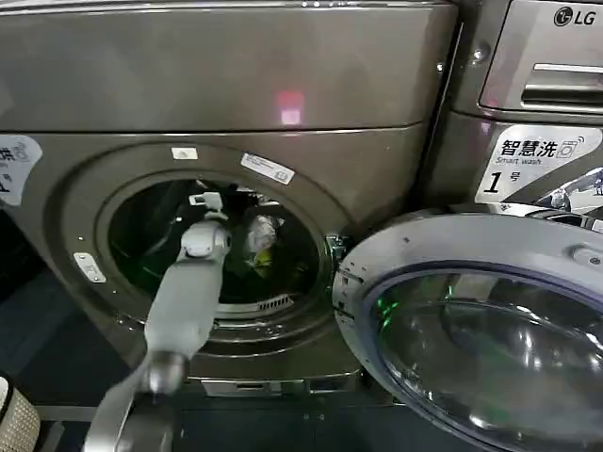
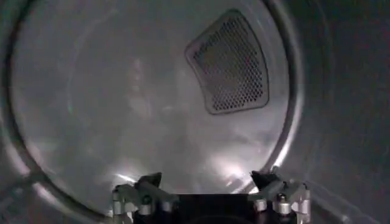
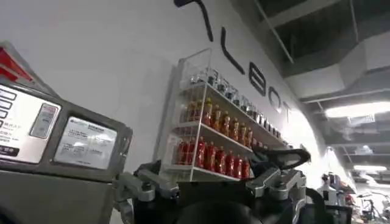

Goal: Grasp the clothes from the dryer.

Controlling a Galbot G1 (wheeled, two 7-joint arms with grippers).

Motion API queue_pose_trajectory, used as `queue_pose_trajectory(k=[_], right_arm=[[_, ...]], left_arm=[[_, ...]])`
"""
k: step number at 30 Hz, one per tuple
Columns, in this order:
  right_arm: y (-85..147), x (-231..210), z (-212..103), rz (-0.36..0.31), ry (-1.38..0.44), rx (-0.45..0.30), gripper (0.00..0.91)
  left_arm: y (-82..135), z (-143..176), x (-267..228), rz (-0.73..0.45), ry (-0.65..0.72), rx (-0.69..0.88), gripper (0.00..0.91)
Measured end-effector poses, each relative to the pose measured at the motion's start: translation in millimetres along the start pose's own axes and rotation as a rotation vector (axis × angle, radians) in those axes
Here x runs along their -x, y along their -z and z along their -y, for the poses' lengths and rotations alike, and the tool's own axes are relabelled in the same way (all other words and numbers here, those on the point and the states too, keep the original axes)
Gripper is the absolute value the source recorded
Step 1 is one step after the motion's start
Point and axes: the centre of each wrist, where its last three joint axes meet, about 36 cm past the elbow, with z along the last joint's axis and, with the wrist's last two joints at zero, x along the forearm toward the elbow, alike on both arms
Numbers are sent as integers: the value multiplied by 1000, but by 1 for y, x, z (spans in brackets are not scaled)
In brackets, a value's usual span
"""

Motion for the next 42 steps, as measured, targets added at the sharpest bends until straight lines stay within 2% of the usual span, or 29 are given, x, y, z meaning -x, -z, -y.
queue_pose_trajectory(k=[5,16,25,31,36,37,38,41,42], right_arm=[[0,0,1,0,-1,-1,907],[-3,0,2,0,-2,2,907],[-6,0,1,-4,-2,6,907],[-7,0,0,-4,0,7,907],[-8,-1,1,-7,-4,7,907],[-8,-1,1,-7,-4,7,907],[-8,-1,1,-7,-4,7,907],[-8,-1,1,-7,-4,7,907],[-8,-1,1,-7,-3,8,907]], left_arm=[[1,-10,9,-83,-148,170,907],[4,-5,27,-304,-415,550,907],[7,-21,27,-527,-479,819,907],[0,-15,31,-630,-493,920,907],[-8,-8,33,-664,-520,955,907],[-9,-7,33,-670,-526,961,865],[-10,-7,33,-674,-533,967,751],[-12,-6,34,-687,-547,975,501],[-13,-6,34,-690,-551,978,307]])
